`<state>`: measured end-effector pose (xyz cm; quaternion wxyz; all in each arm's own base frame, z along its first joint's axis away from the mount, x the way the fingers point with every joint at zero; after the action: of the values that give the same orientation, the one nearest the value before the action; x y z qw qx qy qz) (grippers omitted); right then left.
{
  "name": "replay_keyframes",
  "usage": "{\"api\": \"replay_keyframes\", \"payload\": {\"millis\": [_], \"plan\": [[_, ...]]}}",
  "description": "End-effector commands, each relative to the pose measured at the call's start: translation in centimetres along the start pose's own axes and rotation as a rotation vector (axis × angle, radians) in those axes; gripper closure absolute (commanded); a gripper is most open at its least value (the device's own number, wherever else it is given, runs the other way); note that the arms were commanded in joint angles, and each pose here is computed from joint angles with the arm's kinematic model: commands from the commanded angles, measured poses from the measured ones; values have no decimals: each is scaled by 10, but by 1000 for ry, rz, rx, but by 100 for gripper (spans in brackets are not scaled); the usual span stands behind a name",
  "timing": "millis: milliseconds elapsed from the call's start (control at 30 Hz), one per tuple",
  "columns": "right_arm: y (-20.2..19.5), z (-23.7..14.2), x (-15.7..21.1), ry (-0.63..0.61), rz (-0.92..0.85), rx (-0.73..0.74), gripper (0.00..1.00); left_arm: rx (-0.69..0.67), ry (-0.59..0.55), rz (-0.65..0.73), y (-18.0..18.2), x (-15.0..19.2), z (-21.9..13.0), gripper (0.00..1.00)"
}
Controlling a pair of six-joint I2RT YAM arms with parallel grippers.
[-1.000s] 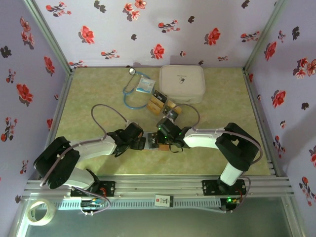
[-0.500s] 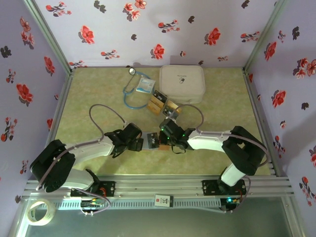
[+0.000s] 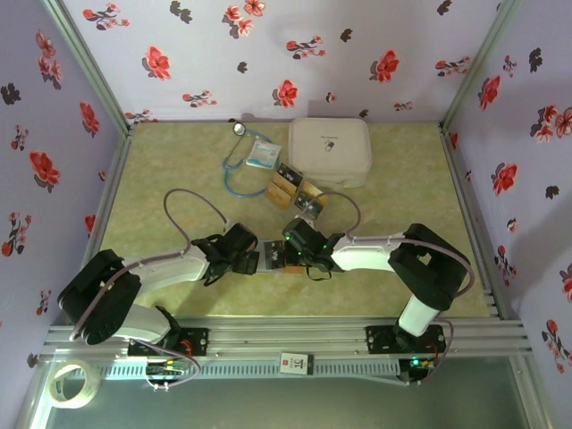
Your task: Put the credit cards into the card holder
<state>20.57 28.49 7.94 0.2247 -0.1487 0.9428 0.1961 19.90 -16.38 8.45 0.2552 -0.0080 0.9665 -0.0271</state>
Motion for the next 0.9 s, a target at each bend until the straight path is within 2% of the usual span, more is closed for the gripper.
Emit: {"api": "replay_keyframes", "payload": {"millis": [0, 400, 633, 867], "plan": [[13, 4, 1, 19, -13, -24, 100, 3, -5, -8, -1, -2, 3, 0], [35, 10, -2, 23, -38, -60, 100, 10, -18, -24, -1, -6, -5, 0], [34, 14, -1, 26, -39, -52, 100, -44, -88, -135, 18, -31, -27, 0], [32, 17, 1, 32, -38, -45, 100, -82, -77, -160, 30, -38, -26, 0]]}}
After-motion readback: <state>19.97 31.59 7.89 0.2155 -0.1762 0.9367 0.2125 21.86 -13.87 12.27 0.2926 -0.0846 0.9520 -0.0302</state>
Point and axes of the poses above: each hand's point on the last joint's axis, 136 mm out from that joint toward the fingers, its own z axis out along the fingers, its own y axis along the line the jaws close on, x = y × z, the point moved 7 cm from there along -z, back along the fingers, and after that the axes turned 14 degrees about -z, right-handed, at the moved point
